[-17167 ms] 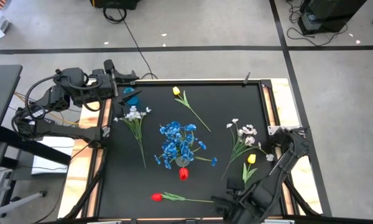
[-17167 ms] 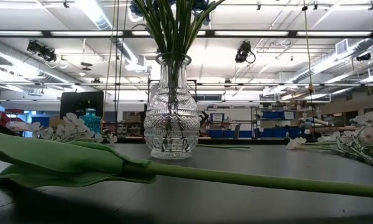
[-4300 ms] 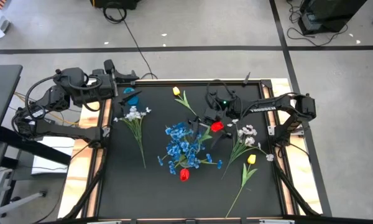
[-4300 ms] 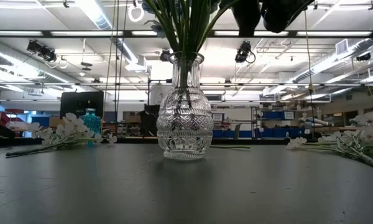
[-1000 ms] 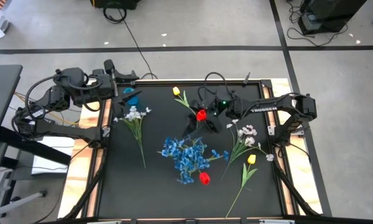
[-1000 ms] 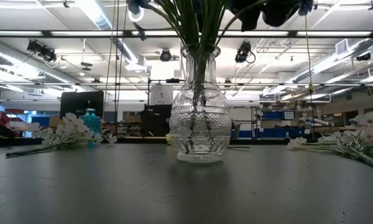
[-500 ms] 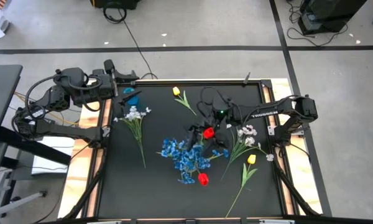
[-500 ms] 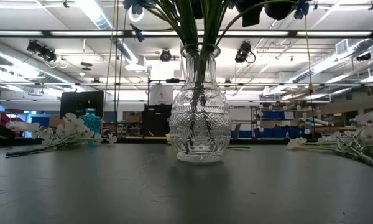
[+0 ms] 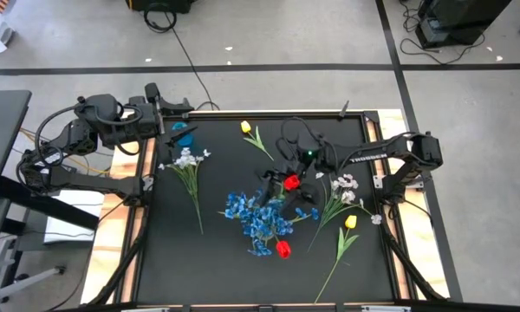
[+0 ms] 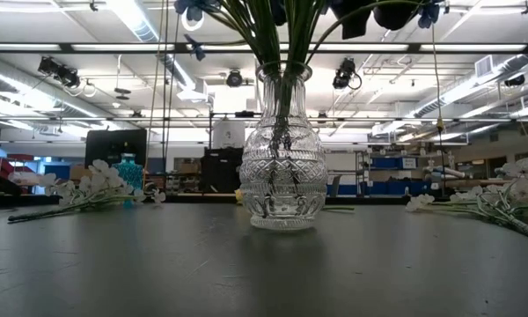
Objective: Sort flowers into vase by color
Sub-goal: Put the red flower into the transparent vase
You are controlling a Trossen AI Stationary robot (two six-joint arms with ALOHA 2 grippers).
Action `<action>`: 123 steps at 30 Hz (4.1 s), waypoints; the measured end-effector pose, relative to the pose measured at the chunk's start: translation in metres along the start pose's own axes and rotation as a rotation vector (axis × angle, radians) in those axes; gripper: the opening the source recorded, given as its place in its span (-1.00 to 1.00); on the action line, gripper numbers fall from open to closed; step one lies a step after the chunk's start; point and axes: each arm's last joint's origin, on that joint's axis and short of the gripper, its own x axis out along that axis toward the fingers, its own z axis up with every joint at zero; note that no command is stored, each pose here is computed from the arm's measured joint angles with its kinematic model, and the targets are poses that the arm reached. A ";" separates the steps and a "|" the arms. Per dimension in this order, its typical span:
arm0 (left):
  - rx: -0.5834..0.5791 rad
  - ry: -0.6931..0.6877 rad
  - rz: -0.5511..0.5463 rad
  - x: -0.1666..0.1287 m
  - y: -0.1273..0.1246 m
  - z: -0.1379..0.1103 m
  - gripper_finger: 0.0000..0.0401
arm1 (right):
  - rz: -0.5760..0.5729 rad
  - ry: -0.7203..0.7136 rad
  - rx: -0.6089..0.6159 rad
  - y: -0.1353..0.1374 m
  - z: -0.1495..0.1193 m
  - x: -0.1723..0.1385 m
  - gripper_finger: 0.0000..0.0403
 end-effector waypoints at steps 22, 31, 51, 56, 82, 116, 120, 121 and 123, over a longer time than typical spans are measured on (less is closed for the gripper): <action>0.000 0.000 0.000 0.000 0.000 0.000 0.07 | -0.047 -0.007 -0.157 0.020 0.000 -0.067 0.44; 0.000 0.000 0.000 0.000 0.000 0.000 0.07 | -0.100 -0.035 -0.225 0.046 -0.004 -0.089 0.44; 0.000 0.000 0.000 0.000 0.000 0.000 0.07 | -0.712 -0.178 0.156 0.059 0.004 -0.133 0.44; 0.000 0.000 0.000 0.000 0.000 0.000 0.07 | -0.902 -0.091 0.575 0.015 -0.038 -0.149 0.44; 0.000 -0.001 0.000 0.000 0.000 0.000 0.07 | -1.006 0.391 0.557 -0.017 -0.101 -0.132 0.16; 0.000 0.000 0.000 0.000 0.000 0.000 0.07 | -1.101 0.463 0.488 -0.085 -0.170 -0.083 -0.58; 0.000 0.000 0.000 0.000 0.000 0.000 0.07 | -1.106 0.466 0.490 -0.085 -0.171 -0.084 -0.90; 0.000 0.000 0.000 0.000 0.000 0.000 0.07 | -1.097 0.464 0.491 -0.085 -0.171 -0.083 -0.93; 0.000 0.000 0.000 0.000 0.000 0.000 0.07 | -1.097 0.445 0.513 -0.085 -0.171 -0.083 -0.92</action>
